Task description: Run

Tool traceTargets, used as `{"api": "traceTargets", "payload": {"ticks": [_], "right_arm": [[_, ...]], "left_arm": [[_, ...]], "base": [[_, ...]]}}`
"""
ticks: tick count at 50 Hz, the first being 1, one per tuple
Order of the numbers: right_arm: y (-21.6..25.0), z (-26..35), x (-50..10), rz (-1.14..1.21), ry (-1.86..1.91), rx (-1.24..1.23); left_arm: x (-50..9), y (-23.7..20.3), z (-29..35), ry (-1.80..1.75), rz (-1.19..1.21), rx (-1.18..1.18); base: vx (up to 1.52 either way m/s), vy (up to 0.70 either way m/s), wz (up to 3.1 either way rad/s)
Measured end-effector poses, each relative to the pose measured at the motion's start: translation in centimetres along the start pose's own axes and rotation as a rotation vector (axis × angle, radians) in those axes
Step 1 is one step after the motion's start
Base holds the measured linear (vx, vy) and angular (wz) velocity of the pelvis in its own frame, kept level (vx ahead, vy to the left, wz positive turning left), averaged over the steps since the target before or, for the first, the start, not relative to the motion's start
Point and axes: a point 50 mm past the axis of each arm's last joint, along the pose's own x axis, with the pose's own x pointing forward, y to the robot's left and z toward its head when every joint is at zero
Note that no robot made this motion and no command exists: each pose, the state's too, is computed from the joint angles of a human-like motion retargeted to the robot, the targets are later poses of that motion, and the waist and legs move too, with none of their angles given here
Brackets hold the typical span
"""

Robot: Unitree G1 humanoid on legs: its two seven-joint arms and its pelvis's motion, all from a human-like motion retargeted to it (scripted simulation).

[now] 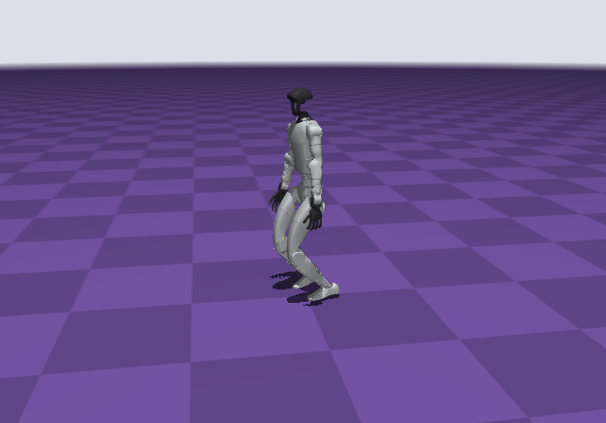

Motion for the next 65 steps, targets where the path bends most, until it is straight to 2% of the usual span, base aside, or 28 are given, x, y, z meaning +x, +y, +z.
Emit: {"api": "traceTargets", "payload": {"ticks": [5,14,24,29,35,40,48,52,59,65], "right_arm": [[-0.9,0.9,0.1,-0.068,-0.017,-0.055],[-1.0,0.3,0.0,-0.121,-0.021,0.058],[-1.4,1.1,-0.1,-0.141,-0.087,0.049],[-1.6,3.2,0.1,-0.186,-0.129,-0.013],[-0.3,1.6,0.0,-0.103,-0.089,-0.016],[0.0,1.7,-0.1,-0.041,-0.108,-0.049],[-1.0,5.7,-0.2,-0.096,-0.248,-0.128],[-1.1,8.2,-0.2,-0.176,-0.295,-0.145],[1.1,4.1,0.0,-0.078,-0.184,-0.112],[1.9,2.3,-0.2,-0.012,-0.155,-0.132]], "left_arm": [[-0.1,1.2,0.5,-0.001,0.067,0.022],[-0.1,1.0,0.0,-0.030,0.090,-0.097],[-0.1,0.7,-0.8,-0.020,0.067,0.082],[-0.1,1.6,1.1,-0.044,0.122,0.135],[0.0,0.2,0.8,-0.079,0.046,0.050],[-0.1,-0.3,0.9,-0.115,-0.001,0.082],[-0.2,0.9,3.0,-0.176,0.053,0.180],[-0.3,1.3,5.1,-0.207,0.134,0.128],[-0.1,-0.8,2.9,-0.176,0.059,-0.013],[-0.1,-1.5,1.8,-0.175,0.024,0.000]], "base": [[0.02,0.01,0.08],[0.04,0.02,0.12],[-0.01,0.00,0.23],[0.02,0.01,0.20],[0.04,0.01,0.06],[-0.01,-0.01,0.16],[-0.03,-0.01,0.02],[-0.01,0.01,0.17],[0.00,0.00,0.00],[0.00,0.00,0.00]]}}
